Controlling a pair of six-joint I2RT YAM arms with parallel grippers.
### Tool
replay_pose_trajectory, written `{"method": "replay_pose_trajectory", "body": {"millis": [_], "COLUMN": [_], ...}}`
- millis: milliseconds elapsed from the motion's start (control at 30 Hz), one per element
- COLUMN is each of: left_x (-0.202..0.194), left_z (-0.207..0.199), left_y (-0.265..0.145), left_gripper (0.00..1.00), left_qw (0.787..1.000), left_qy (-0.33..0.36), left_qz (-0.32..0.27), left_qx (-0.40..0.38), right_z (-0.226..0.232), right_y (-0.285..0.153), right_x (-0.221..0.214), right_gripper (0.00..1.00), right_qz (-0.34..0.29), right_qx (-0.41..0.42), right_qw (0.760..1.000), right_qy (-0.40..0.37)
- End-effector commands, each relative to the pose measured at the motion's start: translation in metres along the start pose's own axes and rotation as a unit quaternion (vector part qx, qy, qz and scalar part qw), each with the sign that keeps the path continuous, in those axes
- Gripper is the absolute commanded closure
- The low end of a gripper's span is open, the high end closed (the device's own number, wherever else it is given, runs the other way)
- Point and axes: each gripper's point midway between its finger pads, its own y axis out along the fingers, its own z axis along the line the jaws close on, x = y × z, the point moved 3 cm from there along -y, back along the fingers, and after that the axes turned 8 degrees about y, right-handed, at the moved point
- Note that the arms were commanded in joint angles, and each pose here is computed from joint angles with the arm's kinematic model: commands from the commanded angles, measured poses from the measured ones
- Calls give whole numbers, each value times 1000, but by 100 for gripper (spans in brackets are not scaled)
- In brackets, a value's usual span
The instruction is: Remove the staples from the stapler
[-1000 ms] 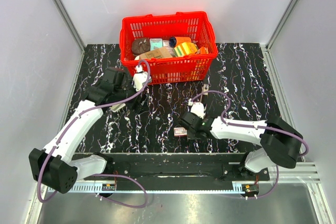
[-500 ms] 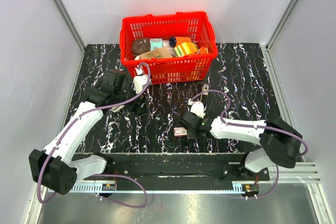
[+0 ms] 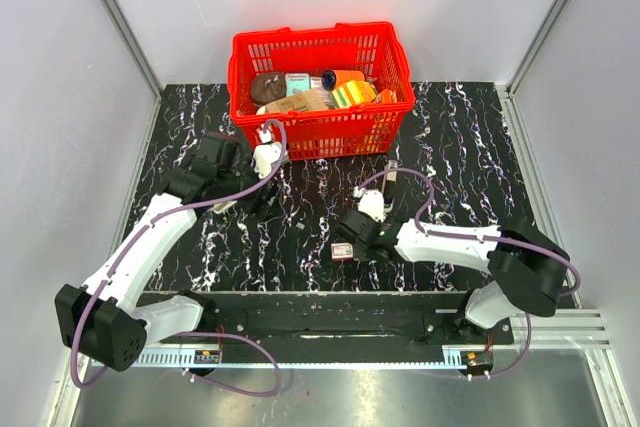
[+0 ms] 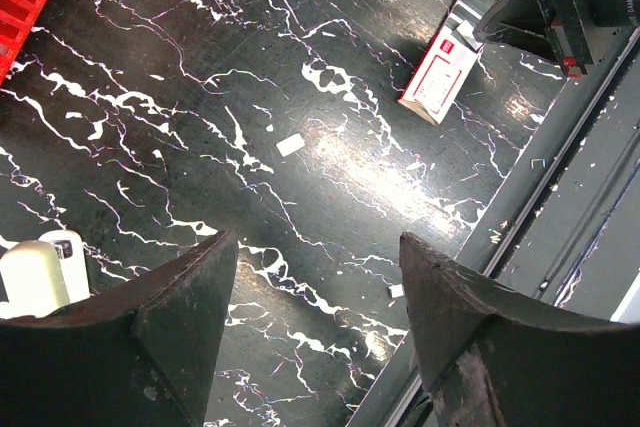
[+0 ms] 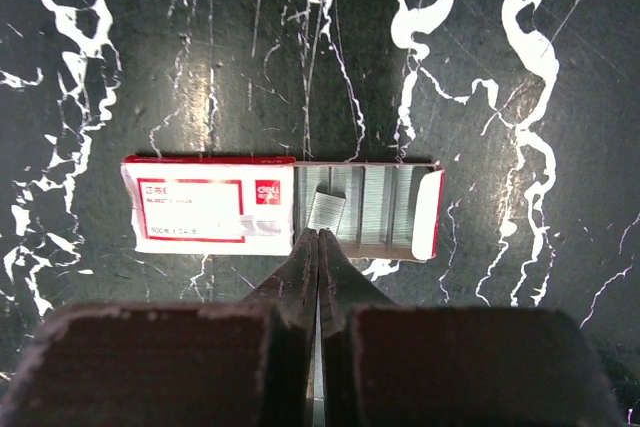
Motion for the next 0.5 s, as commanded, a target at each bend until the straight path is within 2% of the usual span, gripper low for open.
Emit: {"method": "replay_pose_trajectory", "body": {"millis": [0,167,267,300,333,367,467], "left_x": [8,-3,-16,-23,-29,-34,-46], "left_z": [-4,1,4,5,7,9,16], "left_y": [-4,8,27,35,43,50,70], "left_gripper": [30,30,29,29,28,27,24], "left_qw": [999,1000,999,999,998,997,989], "left_qy": [20,18,25,29,37,47,105], "left_qz": [-26,-8,20,36,51,63,101], "left_qx": [-6,-5,-4,-4,1,2,5], "right_z": [17,27,32,30,31,32,34], "right_y": [-12,-44,-51,-50,-47,-43,-35], "right_x": [30,70,83,84,84,81,74], "right_gripper": [100,99,89,82,62,46,31], "right_qz": [-45,-101,-116,-119,-119,-116,-111], "right_qx": [22,55,72,71,74,79,92], "right_qw": [999,993,990,989,988,987,984], "right_qy": [11,27,46,54,70,80,103]}}
